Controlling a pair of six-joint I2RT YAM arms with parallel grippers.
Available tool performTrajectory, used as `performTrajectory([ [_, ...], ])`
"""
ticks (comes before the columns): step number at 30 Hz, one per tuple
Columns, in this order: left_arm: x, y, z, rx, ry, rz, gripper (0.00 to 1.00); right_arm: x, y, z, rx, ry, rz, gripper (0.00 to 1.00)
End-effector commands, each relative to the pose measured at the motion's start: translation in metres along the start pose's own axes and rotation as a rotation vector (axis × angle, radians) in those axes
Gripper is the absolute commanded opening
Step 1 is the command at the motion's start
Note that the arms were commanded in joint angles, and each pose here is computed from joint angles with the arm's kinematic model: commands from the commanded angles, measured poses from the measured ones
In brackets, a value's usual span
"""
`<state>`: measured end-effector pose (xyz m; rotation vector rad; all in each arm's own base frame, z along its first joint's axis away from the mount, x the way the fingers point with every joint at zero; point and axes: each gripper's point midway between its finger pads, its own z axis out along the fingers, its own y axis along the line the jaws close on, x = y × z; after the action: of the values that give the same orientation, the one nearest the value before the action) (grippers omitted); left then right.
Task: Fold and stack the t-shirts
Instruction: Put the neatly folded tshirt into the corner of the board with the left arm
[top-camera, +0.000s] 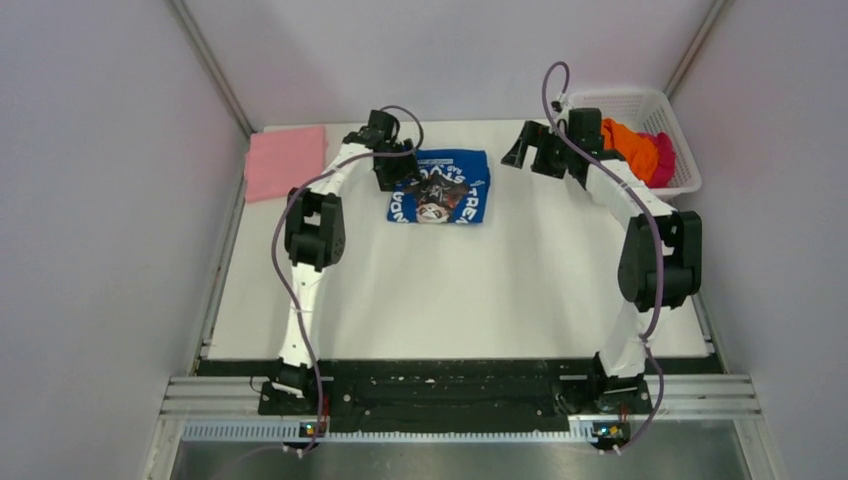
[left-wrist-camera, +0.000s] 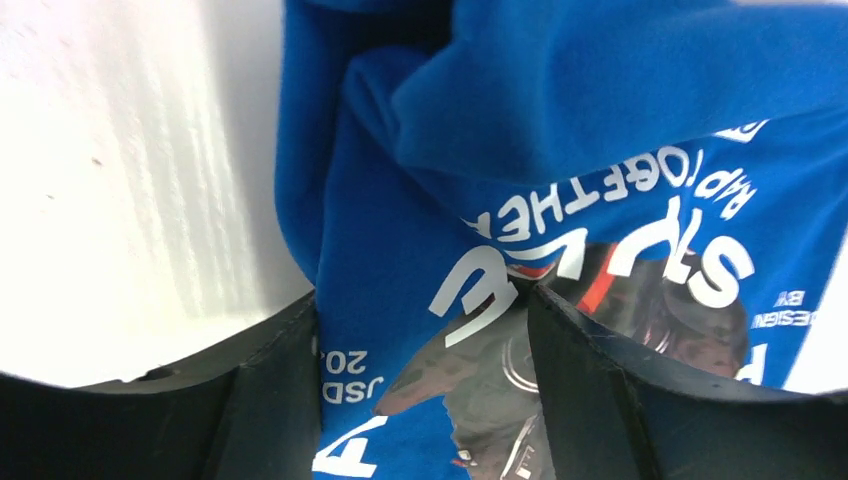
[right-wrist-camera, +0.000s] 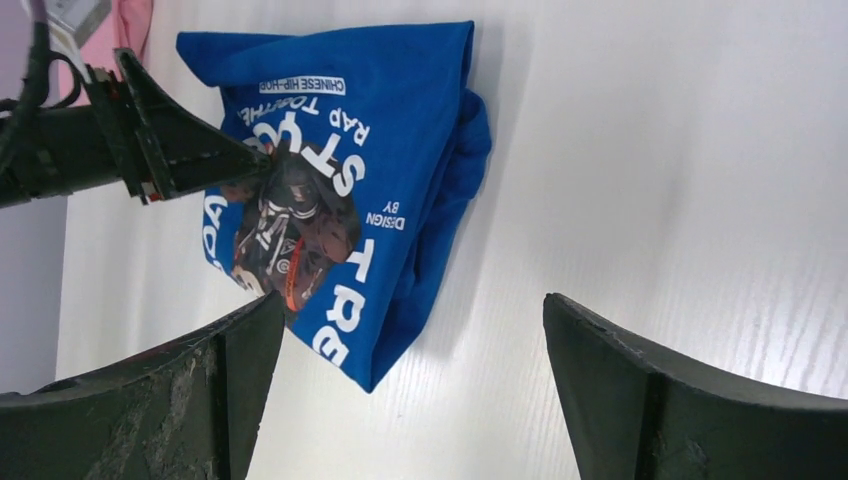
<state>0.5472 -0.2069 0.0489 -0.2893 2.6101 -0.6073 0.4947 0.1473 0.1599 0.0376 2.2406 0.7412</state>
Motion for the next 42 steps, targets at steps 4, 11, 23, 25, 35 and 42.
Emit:
performTrajectory([
  [4, 0.057, 0.008, 0.029, -0.194, 0.111, 0.028, 0.56, -0.02, 0.013, -0.031, 0.015, -0.111, -0.09, 0.99],
  [11, 0.054, -0.012, 0.026, -0.276, 0.043, 0.088, 0.0, -0.02, 0.008, -0.044, 0.065, -0.136, -0.114, 0.99],
  [23, -0.081, 0.06, -0.133, -0.736, -0.429, 0.333, 0.0, -0.025, -0.017, -0.064, 0.23, -0.176, -0.176, 0.99],
  [25, -0.099, 0.068, -0.155, -0.763, -0.483, 0.339, 0.0, -0.025, -0.022, -0.066, 0.255, -0.178, -0.185, 0.99],
  [35, -0.178, 0.079, -0.23, -0.867, -0.725, 0.507, 0.0, -0.031, -0.031, -0.069, 0.317, -0.181, -0.213, 0.99],
  [42, -0.208, 0.084, -0.256, -0.83, -0.809, 0.46, 0.0, -0.033, -0.036, -0.072, 0.352, -0.181, -0.227, 0.99],
])
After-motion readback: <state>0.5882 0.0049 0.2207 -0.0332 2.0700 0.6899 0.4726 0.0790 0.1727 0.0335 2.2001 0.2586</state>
